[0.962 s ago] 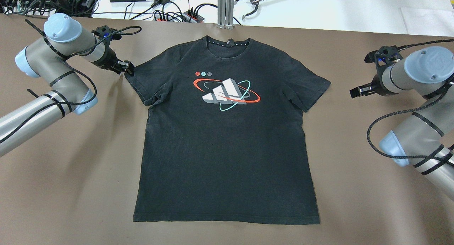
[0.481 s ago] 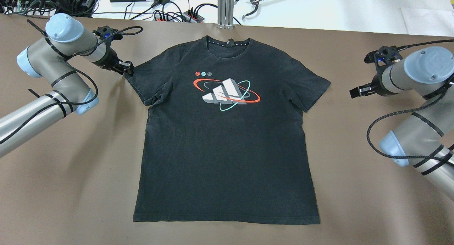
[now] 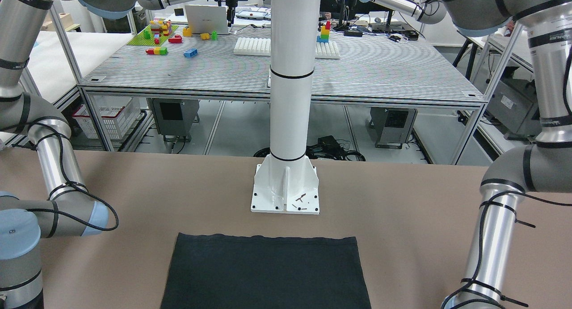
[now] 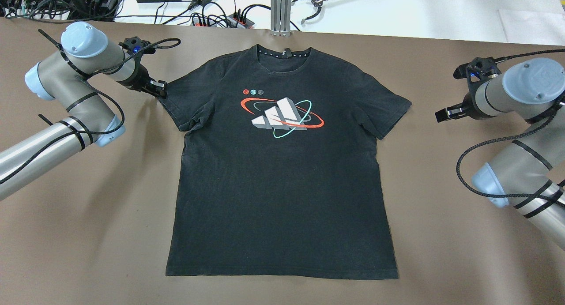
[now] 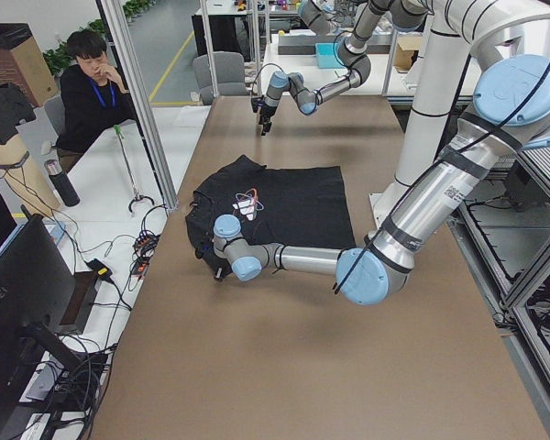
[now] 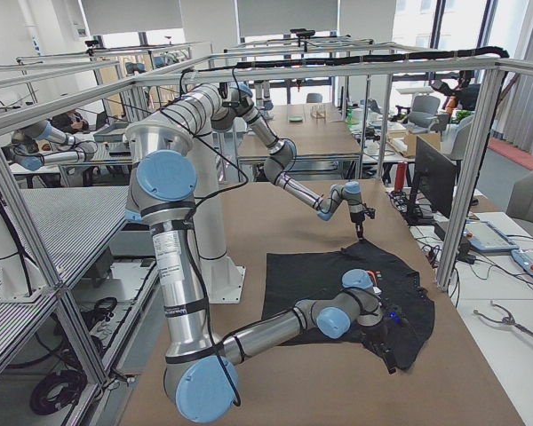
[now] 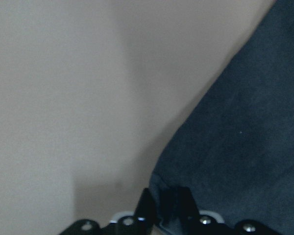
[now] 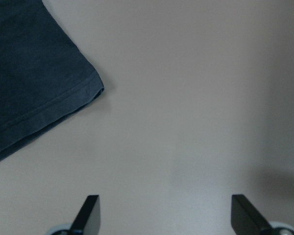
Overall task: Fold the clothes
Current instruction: 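Move both grippers toward the shirt's shoulders near the collar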
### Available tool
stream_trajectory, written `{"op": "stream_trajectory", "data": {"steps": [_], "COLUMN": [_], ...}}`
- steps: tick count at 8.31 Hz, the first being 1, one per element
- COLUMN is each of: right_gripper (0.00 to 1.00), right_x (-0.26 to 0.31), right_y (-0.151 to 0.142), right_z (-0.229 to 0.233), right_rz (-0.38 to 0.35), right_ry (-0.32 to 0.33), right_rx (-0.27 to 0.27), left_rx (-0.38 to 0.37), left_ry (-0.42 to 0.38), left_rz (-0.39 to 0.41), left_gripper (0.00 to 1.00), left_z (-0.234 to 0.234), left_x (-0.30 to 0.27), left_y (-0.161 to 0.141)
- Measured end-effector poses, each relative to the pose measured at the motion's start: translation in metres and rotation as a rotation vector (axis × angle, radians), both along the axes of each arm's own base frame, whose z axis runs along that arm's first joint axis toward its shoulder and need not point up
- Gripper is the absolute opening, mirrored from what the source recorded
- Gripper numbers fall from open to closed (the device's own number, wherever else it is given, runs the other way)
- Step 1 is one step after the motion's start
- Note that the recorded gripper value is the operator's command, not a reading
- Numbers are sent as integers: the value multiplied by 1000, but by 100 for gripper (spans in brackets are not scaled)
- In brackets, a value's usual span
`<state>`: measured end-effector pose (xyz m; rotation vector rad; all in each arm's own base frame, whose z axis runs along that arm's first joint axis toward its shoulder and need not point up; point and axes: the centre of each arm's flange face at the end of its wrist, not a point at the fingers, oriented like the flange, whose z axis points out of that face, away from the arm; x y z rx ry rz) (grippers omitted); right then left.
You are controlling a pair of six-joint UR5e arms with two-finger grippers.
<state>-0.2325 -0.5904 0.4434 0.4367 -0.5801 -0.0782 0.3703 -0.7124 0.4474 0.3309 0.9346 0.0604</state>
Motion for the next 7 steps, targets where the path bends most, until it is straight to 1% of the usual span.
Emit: {"op": "stream_trajectory", "data": {"steps": [1, 5, 7], "right_gripper": [94, 94, 94], "right_x": [0, 0, 0], "right_y": [0, 0, 0], "right_z": [-1, -1, -2], "right_rz": [0, 0, 0], "right_ry": [-1, -1, -2], "right_rx": [1, 2, 3], "left_rx": [2, 27, 45], "left_ry": [2, 18, 38], "left_rz": [-3, -24, -33], "left_gripper": [0, 0, 0], "left_z": [-2, -16, -31], "left_x": [-1, -16, -20], "left_y": [-1, -7, -6]}}
